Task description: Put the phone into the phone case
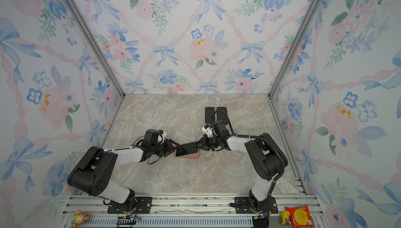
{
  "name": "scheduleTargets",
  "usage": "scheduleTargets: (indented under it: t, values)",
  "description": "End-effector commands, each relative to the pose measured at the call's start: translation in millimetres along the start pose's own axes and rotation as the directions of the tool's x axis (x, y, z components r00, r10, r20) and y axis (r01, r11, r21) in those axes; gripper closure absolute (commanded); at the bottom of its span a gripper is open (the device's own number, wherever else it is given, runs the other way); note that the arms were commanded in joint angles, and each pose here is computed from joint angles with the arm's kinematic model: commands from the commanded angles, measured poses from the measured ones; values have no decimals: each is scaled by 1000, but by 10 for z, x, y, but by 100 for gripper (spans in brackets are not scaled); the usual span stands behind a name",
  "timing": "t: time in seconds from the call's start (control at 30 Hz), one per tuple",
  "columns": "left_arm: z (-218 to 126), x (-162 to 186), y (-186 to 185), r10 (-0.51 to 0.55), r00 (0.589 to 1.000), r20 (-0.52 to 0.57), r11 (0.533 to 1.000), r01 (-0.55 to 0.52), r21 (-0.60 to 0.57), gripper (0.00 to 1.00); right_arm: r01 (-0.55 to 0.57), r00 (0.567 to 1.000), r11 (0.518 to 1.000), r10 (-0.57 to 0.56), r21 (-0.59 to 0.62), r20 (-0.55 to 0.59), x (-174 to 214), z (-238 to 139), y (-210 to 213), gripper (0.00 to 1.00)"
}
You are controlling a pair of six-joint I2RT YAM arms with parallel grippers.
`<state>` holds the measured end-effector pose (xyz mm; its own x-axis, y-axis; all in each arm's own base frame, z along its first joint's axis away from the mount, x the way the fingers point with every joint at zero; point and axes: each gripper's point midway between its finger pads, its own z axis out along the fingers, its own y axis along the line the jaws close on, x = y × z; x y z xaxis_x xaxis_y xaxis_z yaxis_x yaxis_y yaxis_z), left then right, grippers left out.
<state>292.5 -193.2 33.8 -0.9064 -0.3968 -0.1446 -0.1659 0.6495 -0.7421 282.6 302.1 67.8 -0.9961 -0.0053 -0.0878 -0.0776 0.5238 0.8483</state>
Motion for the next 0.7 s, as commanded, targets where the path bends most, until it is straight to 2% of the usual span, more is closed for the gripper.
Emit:
scheduleTargets:
  t: [0.0,0.4,0.67]
  values:
    - [6,257,237,-54,996,-64,996,49,-78,48,-110,991,979,121,172,-56,284,128,-456,100]
    - [-54,453,260,-47,997,-62,995,42,-92,52,-130,986,966,150,222,-75,384,285,-567,100]
    - [-45,525,207,-34,997,-63,997,29,-76,53,-98,986,951,134,294,-104,482,354,-676,87]
